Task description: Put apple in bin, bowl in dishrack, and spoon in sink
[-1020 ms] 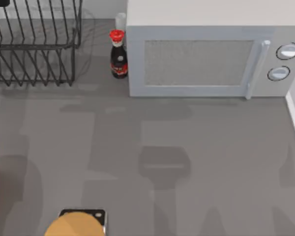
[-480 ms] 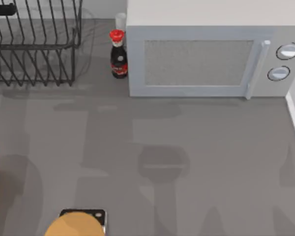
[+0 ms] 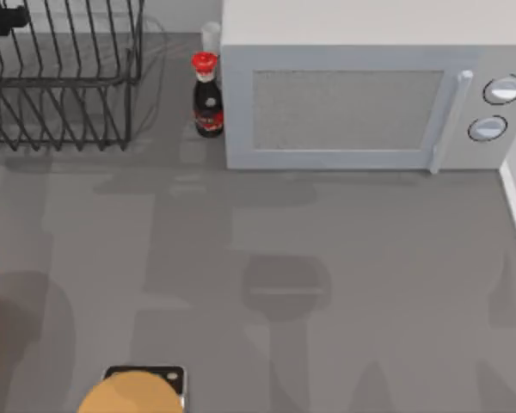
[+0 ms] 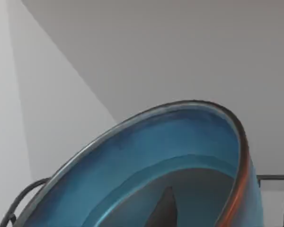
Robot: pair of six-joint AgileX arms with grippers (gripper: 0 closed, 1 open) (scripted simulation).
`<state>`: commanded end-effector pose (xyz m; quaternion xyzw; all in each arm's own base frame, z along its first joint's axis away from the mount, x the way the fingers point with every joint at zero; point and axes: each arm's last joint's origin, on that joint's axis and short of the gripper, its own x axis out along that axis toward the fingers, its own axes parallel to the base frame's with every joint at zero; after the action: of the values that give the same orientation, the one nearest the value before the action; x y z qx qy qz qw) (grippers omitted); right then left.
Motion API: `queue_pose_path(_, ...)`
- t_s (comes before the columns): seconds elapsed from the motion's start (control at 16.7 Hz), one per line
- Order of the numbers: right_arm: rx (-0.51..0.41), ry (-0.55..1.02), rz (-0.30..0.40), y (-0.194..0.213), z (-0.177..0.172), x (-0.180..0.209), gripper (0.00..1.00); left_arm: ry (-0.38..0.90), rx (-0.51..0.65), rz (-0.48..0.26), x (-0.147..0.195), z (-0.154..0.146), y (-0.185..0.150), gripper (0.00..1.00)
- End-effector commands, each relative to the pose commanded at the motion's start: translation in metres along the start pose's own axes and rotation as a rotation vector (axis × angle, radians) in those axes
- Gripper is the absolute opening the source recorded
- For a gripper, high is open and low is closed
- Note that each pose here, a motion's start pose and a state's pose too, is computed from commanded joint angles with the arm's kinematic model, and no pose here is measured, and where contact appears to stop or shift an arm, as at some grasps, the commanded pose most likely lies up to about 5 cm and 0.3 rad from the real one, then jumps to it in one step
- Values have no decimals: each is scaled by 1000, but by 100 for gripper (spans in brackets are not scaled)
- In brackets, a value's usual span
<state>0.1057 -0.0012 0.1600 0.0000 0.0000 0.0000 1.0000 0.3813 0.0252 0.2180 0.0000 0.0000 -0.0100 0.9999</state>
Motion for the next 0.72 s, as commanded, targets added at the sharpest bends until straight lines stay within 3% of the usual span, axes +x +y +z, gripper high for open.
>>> queue_pose_path(0.12,0,0,0,0,0,0,100,0,0,0,0,0,0,98)
queue_pose_path(0.18,0,0,0,0,0,0,100,0,0,0,0,0,0,100)
queue_pose_path(0.72,0,0,0,0,0,0,100,0,0,2,0,0,1,100)
